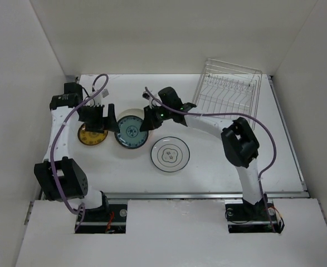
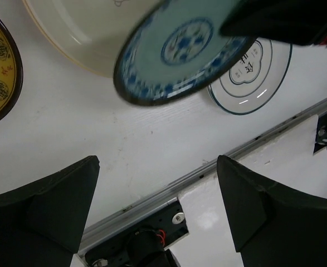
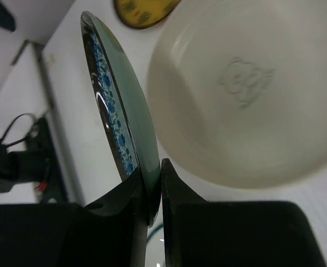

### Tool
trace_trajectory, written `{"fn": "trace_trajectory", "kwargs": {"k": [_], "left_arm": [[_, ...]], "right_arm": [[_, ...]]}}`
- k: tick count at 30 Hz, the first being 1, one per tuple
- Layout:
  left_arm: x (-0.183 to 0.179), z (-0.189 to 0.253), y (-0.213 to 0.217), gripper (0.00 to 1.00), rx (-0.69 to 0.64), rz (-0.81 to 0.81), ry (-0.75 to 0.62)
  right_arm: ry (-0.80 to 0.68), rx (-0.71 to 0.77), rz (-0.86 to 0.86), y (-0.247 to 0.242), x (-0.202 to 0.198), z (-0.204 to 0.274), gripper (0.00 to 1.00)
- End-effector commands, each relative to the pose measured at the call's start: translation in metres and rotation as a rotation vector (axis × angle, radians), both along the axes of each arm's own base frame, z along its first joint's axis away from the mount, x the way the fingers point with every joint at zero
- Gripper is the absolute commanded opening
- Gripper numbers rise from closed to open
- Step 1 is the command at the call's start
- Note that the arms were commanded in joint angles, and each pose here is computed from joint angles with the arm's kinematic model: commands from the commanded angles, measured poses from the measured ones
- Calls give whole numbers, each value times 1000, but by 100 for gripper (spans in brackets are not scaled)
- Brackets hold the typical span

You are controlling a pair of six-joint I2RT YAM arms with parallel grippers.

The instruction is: Unload the plates from the dish rack

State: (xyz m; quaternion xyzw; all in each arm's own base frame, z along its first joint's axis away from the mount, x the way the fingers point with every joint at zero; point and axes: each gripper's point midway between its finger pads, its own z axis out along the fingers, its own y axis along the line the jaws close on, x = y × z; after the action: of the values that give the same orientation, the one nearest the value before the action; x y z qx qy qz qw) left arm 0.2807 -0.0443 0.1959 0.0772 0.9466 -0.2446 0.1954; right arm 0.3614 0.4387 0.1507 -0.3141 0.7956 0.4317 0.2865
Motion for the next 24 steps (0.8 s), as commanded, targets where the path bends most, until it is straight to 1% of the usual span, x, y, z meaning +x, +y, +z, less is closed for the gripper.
{"fn": "trace_trajectory", "kwargs": {"k": [1, 4, 7, 10, 12, 14, 15, 16, 18, 19, 21, 22, 23, 24], "left_arm": [[4, -8, 1, 84, 34, -17, -4], [8, -12, 3, 84, 37, -2, 10], [12, -24, 9, 84, 67, 27, 51], [13, -28, 12, 79, 78, 31, 63], [11, -25, 5, 59, 39, 19, 67], [8, -24, 2, 42, 21, 6, 73], [4, -23, -2, 27, 1, 0, 87], [4, -20, -2, 17, -1, -21, 76], [-5, -19, -6, 0, -20, -38, 105], [-6, -15, -9, 0, -39, -50, 100], [-11, -15, -11, 0, -46, -67, 112], [-11, -14, -12, 0, -57, -69, 110], [-11, -14, -12, 0, -57, -69, 110], [-11, -12, -7, 0, -53, -32, 113]], "right_arm": [[-67, 313, 234, 30, -26, 89, 0], [-45, 376, 277, 36, -37, 91, 0], [-26, 380, 312, 42, -49, 83, 0], [-20, 381, 331, 46, -54, 79, 0], [-2, 376, 327, 47, -54, 74, 0], [19, 373, 332, 48, -54, 65, 0], [22, 381, 330, 49, -53, 67, 0], [38, 383, 344, 51, -60, 68, 0], [28, 390, 346, 54, -57, 71, 0], [37, 384, 344, 55, -57, 66, 0], [32, 390, 355, 55, -57, 69, 0], [32, 390, 355, 55, -57, 69, 6], [30, 389, 346, 55, -56, 69, 17], [40, 382, 344, 55, -56, 67, 32]]}}
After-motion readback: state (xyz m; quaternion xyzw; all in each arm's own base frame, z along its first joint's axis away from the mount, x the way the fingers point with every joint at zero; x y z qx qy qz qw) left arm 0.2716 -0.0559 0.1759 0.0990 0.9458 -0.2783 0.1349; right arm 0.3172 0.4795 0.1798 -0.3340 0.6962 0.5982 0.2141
